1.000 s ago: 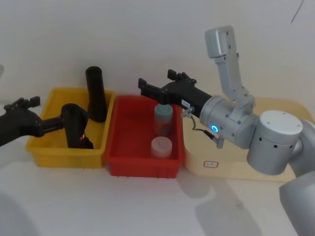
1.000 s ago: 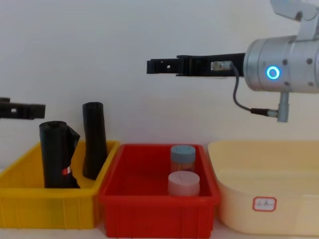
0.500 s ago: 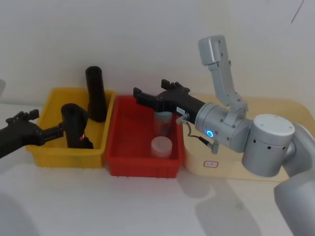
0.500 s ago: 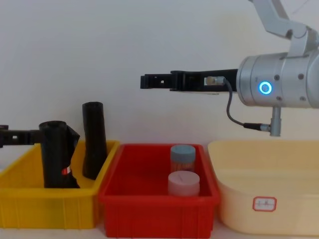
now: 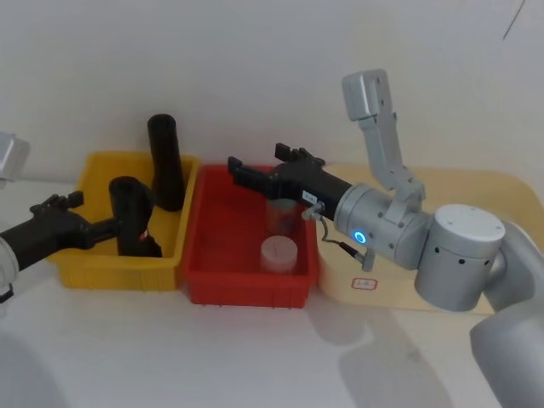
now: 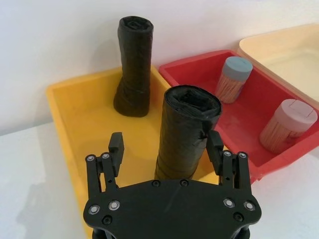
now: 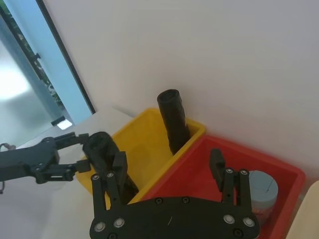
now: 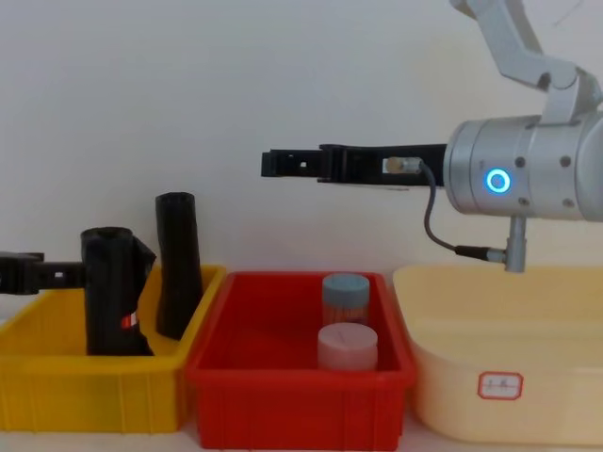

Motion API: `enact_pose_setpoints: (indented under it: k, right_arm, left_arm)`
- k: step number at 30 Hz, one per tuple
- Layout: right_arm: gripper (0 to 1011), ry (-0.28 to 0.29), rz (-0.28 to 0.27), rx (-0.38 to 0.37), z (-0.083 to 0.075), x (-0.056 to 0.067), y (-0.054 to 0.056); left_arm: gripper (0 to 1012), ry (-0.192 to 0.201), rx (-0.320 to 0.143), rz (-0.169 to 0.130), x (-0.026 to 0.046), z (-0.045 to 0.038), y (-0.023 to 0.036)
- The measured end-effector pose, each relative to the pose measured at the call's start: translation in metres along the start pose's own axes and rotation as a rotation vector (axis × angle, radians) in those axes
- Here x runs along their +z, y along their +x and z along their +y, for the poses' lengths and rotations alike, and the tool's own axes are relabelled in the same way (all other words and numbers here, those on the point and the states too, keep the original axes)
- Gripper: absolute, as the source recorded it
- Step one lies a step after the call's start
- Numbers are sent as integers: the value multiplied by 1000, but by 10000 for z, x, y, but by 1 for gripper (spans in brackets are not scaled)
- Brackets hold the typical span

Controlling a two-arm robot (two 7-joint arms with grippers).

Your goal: Pick up the garbage bag with the one hand and transfer it to the other hand.

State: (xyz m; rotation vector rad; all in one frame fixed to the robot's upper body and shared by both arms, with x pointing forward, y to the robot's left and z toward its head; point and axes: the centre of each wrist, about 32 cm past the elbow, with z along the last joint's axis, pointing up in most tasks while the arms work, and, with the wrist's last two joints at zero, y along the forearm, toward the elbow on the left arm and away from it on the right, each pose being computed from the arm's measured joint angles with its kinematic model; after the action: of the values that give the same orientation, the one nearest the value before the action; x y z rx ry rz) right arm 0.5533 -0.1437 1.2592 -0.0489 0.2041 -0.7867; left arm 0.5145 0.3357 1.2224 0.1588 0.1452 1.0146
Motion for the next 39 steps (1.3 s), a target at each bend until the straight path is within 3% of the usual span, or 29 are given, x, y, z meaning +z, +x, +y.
enact_pose_setpoints:
  k: [8,18,32,36,39]
  right_arm:
    - [1001,-2,13,7,22,-38,0]
    - [1002,11,27,25,52,-59,-16]
    - [1001,6,50,49,41,-122,-21]
    - [1001,-8,52,49,17,-142,-10]
    - [1001,-29,50,47,-4,-159,7]
  left_arm:
    - [1001,-3,-46,24,-3,-192,44]
    - [1001,3,-82,44,-11,-369,43]
    - [1001,6,-102,51,-19,-466,23]
    - [926,6,-104,51,-18,-478,21]
    - [816,7,-106,52,-19,-485,19]
